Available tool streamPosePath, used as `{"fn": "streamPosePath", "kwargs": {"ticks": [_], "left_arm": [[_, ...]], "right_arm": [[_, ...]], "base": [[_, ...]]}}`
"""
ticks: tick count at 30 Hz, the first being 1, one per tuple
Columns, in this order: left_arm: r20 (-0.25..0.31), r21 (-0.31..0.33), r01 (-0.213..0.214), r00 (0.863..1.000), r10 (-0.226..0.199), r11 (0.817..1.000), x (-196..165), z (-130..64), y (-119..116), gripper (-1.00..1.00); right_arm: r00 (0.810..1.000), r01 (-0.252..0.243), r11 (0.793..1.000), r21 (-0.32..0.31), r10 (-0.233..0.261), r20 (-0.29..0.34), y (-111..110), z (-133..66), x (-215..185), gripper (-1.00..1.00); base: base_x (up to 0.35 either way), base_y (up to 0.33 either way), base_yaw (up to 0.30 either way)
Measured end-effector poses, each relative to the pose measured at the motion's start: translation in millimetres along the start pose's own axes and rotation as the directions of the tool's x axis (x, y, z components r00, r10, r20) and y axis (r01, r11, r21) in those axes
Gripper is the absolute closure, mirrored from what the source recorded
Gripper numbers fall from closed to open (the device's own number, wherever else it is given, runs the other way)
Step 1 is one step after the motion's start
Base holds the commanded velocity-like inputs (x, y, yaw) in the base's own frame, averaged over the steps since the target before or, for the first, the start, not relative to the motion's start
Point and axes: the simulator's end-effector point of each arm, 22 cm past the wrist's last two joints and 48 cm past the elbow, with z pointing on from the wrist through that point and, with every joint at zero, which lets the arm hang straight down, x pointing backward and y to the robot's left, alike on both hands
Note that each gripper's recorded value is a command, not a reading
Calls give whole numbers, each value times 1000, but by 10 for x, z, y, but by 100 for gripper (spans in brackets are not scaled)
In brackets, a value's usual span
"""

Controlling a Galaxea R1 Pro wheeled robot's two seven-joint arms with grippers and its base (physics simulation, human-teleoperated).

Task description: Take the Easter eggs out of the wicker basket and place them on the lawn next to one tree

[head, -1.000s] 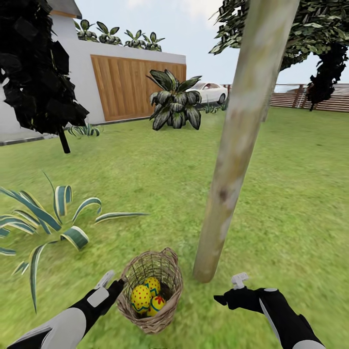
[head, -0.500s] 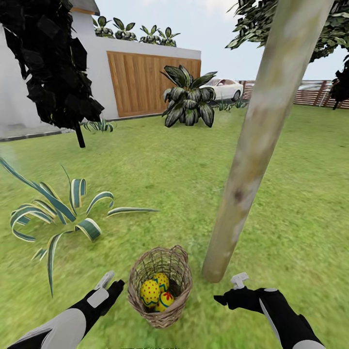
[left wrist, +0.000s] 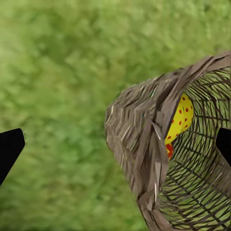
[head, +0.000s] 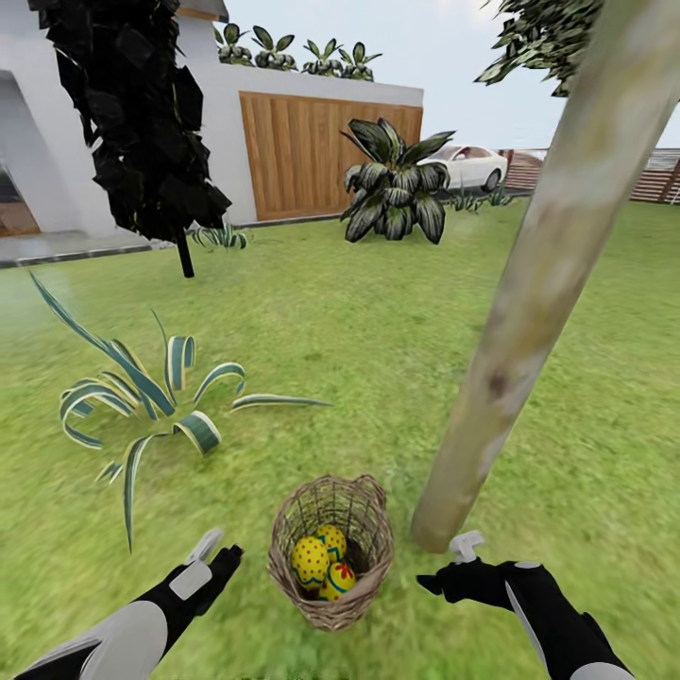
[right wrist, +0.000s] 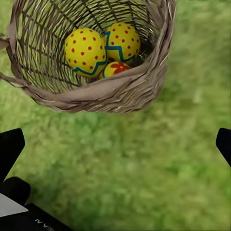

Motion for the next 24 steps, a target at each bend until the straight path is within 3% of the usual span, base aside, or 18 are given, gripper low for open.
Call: {"fn": "streamPosePath", "kwargs": {"ticks": [24], "left_arm": [[-17,-23,-3,1000,2,1000,85,87,107,-100]], "right_arm": [[1000,-3,1000,-5,3,-12,-18,81,103,-100]], "base": [[0,0,180]]}}
